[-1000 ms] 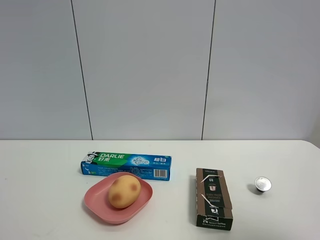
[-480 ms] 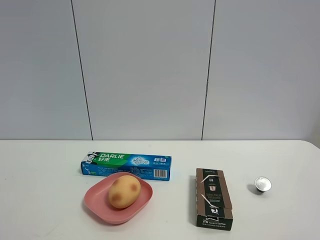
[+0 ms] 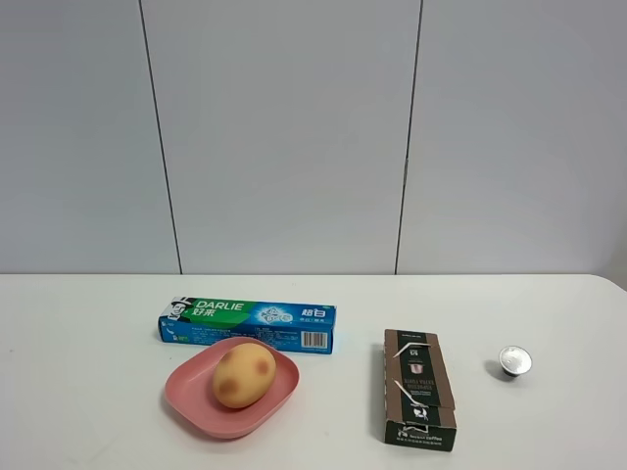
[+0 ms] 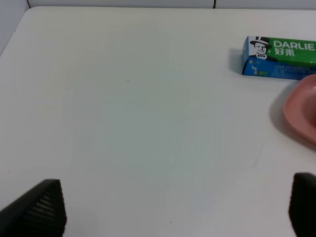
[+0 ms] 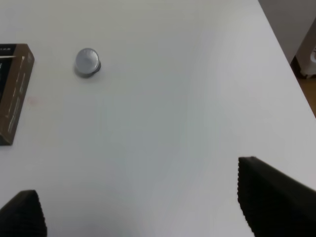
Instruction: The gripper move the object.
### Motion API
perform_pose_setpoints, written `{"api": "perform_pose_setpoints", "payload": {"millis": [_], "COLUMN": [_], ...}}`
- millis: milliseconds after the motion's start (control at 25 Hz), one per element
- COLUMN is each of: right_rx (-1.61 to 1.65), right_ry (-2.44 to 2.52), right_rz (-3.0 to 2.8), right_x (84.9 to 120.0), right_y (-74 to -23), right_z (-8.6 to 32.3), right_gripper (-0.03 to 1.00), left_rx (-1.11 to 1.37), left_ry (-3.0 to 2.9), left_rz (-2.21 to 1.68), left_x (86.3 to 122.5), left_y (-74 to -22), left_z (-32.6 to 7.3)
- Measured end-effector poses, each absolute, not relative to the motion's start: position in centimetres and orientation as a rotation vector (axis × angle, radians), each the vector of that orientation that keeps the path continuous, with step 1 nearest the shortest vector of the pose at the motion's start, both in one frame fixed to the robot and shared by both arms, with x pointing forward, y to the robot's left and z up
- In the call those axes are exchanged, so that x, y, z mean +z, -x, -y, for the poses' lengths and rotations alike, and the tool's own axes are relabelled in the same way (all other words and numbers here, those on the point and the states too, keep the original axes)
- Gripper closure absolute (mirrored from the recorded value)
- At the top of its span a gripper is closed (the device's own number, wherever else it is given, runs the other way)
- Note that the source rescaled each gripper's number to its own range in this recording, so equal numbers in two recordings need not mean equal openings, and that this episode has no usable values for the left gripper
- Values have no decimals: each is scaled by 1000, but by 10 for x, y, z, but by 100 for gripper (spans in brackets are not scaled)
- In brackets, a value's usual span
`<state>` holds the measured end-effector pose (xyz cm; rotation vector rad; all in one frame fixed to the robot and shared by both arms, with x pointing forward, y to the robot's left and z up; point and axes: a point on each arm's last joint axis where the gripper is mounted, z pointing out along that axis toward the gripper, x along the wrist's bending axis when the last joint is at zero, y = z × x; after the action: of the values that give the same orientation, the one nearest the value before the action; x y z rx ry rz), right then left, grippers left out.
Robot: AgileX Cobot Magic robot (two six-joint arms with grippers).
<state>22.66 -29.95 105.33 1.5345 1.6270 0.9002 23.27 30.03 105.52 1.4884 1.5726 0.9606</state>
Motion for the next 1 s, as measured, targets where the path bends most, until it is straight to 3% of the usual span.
{"api": "perform_pose_setpoints", "payload": {"millis": [1000], "right_rx": [915], "right_ry": [-1537], "right_rz": [-1574], "right_x": [1049], "right_y": [-234], "right_z": [301], "right_gripper": [26], "left_rx": [961], "left_ry": [-1488], "left_rz": [-1573], "left_x": [1055], "left_y": [-233], "left_z": [-300]}}
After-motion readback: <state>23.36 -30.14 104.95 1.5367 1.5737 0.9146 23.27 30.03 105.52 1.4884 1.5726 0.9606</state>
